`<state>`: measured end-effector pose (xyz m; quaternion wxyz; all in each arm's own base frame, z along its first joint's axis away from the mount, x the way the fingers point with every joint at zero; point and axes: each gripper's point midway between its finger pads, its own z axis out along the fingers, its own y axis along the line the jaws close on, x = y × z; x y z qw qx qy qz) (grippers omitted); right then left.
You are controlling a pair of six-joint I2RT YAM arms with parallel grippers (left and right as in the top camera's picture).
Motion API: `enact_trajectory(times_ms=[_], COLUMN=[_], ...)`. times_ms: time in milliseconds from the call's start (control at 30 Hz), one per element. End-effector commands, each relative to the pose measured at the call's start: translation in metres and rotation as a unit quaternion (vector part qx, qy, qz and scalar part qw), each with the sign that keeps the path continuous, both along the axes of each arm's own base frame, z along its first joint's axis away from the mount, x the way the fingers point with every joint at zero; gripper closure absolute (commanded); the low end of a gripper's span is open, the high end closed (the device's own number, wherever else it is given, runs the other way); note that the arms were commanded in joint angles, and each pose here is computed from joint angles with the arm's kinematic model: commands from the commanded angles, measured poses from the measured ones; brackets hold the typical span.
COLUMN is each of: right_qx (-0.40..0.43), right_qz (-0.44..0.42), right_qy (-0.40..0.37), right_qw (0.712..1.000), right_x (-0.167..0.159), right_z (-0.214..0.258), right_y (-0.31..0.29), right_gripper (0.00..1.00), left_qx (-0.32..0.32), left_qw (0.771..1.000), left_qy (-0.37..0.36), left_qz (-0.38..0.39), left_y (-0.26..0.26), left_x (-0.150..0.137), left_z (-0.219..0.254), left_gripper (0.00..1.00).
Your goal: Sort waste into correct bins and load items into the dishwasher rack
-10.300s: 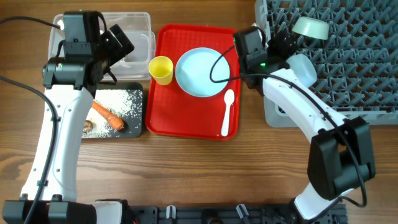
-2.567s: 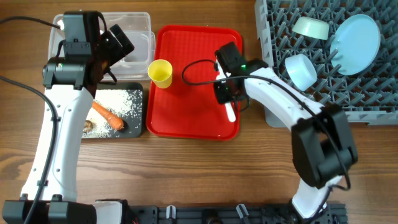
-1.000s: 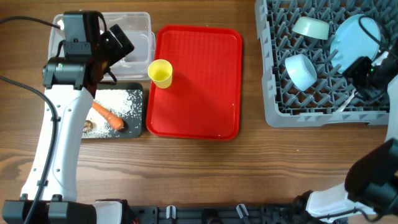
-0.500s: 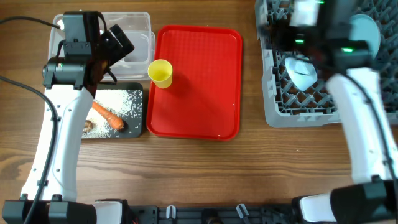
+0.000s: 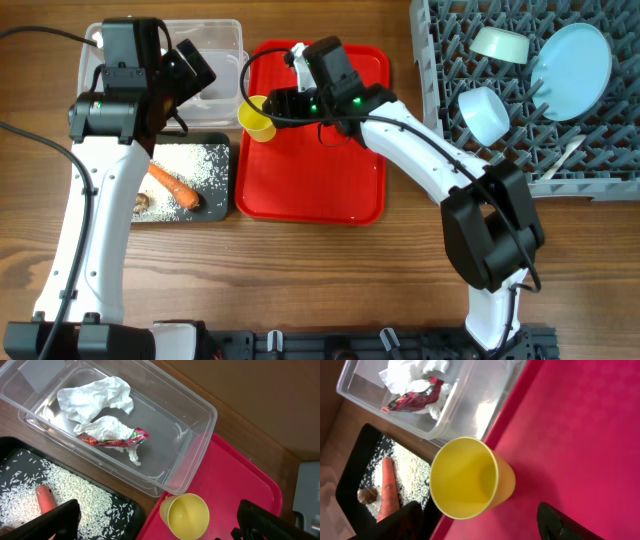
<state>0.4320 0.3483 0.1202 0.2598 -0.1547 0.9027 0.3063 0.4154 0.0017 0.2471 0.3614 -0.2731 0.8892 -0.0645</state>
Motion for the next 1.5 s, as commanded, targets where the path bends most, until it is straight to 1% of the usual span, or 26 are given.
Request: enact_trajectory(times_ms=[0, 133, 233, 267, 367, 433, 467, 500, 533, 633, 667, 733, 833, 967, 1033, 1100, 1167, 1233, 1333, 1400, 1433, 1467], right_qx=[0.008, 0.030, 0.043, 0.041, 0.025, 0.020, 0.020, 0.020, 0.020, 0.011, 0.008, 0.005, -0.003, -0.018, -0.019, -0.019, -0.018, -0.019, -0.019, -0.019, -0.019, -0.020], right_qz=[-0.022, -0.055, -0.068, -0.082, -0.107, -0.124, -0.136, -0.137, -0.136, -0.137, -0.134, -0.132, -0.128, -0.116, -0.116, -0.116, -0.116, -0.116, -0.116, -0.116, -0.116, -0.115], right_qy=[0.003, 0.002, 0.000, 0.004, 0.005, 0.007, 0.009, 0.006, 0.005, 0.007, 0.007, 0.014, 0.027, 0.039, 0.041, 0.041, 0.040, 0.041, 0.041, 0.041, 0.041, 0.042], right_qw=[1.000, 0.998, 0.997, 0.996, 0.994, 0.992, 0.990, 0.990, 0.990, 0.990, 0.991, 0.991, 0.991, 0.992, 0.992, 0.992, 0.992, 0.992, 0.992, 0.992, 0.992, 0.992], right_x=[0.012, 0.038, 0.052, 0.056, 0.063, 0.066, 0.067, 0.068, 0.068, 0.067, 0.065, 0.062, 0.056, 0.048, 0.047, 0.047, 0.047, 0.047, 0.047, 0.047, 0.047, 0.046], right_z=[0.004, 0.019, 0.029, 0.031, 0.035, 0.038, 0.041, 0.044, 0.045, 0.043, 0.042, 0.040, 0.035, 0.028, 0.028, 0.028, 0.028, 0.028, 0.027, 0.027, 0.027, 0.027], right_y=[-0.015, -0.057, -0.088, -0.106, -0.148, -0.170, -0.184, -0.194, -0.199, -0.208, -0.208, -0.208, -0.209, -0.211, -0.211, -0.211, -0.211, -0.211, -0.211, -0.211, -0.211, -0.211], right_gripper=[0.24, 0.23, 0.23, 0.23, 0.21, 0.21, 0.21, 0.21, 0.21, 0.20, 0.20, 0.20, 0.20, 0.20, 0.20, 0.21, 0.21, 0.20, 0.20, 0.20, 0.20, 0.21], left_qx=[0.002, 0.002, 0.002, -0.005, -0.061, -0.086, -0.113, -0.146, -0.155, -0.125, -0.108, -0.087, -0.063, -0.036, -0.025, 0.000, 0.020, 0.044, 0.067, 0.083, 0.091, 0.103], left_qw=[1.000, 1.000, 1.000, 1.000, 0.997, 0.993, 0.988, 0.980, 0.974, 0.954, 0.943, 0.919, 0.895, 0.895, 0.895, 0.901, 0.895, 0.901, 0.897, 0.901, 0.901, 0.893], left_qy=[0.001, 0.001, 0.001, -0.014, -0.022, -0.024, -0.023, -0.020, -0.014, 0.008, 0.017, 0.031, 0.062, 0.116, 0.118, 0.115, 0.109, 0.113, 0.115, 0.119, 0.124, 0.130], left_qz=[0.009, 0.009, 0.009, 0.006, -0.048, -0.073, -0.100, -0.137, -0.162, -0.272, -0.315, -0.382, -0.438, -0.429, -0.430, -0.419, -0.432, -0.416, -0.421, -0.408, -0.407, -0.418], left_y=[0.004, 0.004, 0.004, 0.002, -0.025, -0.037, -0.050, -0.068, -0.081, -0.128, -0.150, -0.190, -0.229, -0.232, -0.230, -0.222, -0.220, -0.208, -0.198, -0.189, -0.186, -0.182], left_x=[0.000, 0.000, 0.000, 0.005, 0.008, 0.008, 0.006, 0.003, 0.002, -0.006, -0.010, -0.016, -0.025, -0.020, -0.015, -0.009, -0.006, -0.002, 0.001, 0.004, 0.003, 0.001], left_z=[-0.001, -0.001, -0.001, 0.004, 0.007, 0.009, 0.010, 0.012, 0.009, -0.009, -0.019, -0.039, -0.075, -0.127, -0.136, -0.137, -0.135, -0.137, -0.139, -0.140, -0.141, -0.143], left_gripper=[0.00, 0.00, 0.00, 0.00, 0.00, 0.00, 0.00, 0.09, 0.09, 0.05, 0.03, 0.03, 0.07, 0.08, 0.08, 0.09, 0.08, 0.09, 0.09, 0.11, 0.11, 0.12])
